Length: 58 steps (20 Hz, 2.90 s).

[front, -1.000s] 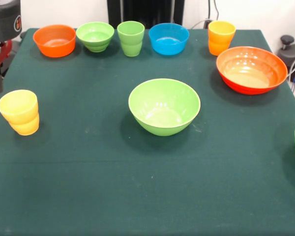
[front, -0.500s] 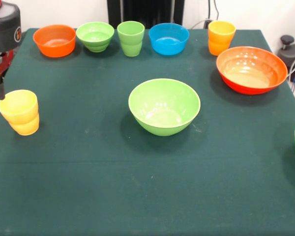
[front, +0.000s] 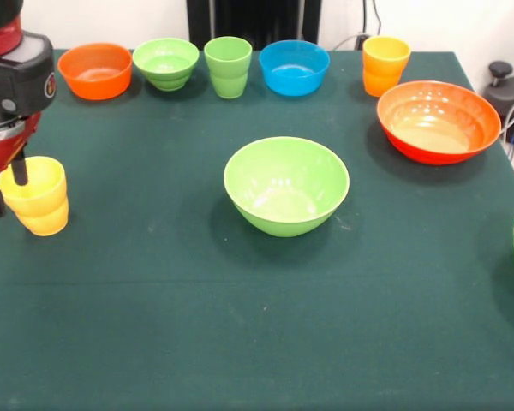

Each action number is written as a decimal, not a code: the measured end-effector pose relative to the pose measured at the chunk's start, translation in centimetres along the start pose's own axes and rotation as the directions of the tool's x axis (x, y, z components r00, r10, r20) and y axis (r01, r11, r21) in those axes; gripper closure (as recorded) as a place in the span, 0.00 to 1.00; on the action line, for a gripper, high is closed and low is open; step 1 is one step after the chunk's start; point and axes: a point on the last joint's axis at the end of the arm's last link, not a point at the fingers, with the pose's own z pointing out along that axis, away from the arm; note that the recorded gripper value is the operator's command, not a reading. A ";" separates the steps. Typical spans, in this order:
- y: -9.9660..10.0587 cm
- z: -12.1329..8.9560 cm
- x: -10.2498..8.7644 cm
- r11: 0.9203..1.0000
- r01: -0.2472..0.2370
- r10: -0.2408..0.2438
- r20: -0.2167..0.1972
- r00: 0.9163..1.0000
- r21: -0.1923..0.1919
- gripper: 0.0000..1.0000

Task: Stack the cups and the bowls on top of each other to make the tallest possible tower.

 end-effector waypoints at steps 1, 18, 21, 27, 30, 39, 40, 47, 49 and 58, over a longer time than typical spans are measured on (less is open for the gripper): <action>-0.1 0.1 0.1 1.000 0.001 -0.001 -0.001 1.000 0.002 0.00; -0.2 1.4 0.7 1.000 0.010 -0.010 -0.004 1.000 0.012 0.00; -0.1 2.4 0.9 1.000 0.018 -0.017 -0.004 1.000 0.015 0.00; 0.1 5.9 1.9 0.999 0.043 -0.043 -0.006 0.999 0.028 0.00; 0.1 7.2 2.2 0.998 0.051 -0.051 -0.007 0.999 0.032 0.00; 1.5 7.7 2.1 0.997 0.073 -0.073 0.014 0.997 0.007 1.00; 1.5 7.6 2.0 0.997 0.073 -0.073 0.014 0.997 0.008 1.00; 1.8 5.6 1.5 0.997 0.068 -0.068 -0.002 0.998 0.035 1.00; 1.8 5.5 1.6 0.997 0.068 -0.067 -0.005 0.998 0.037 1.00; 1.9 5.7 1.8 0.996 0.072 -0.072 -0.012 0.997 0.046 1.00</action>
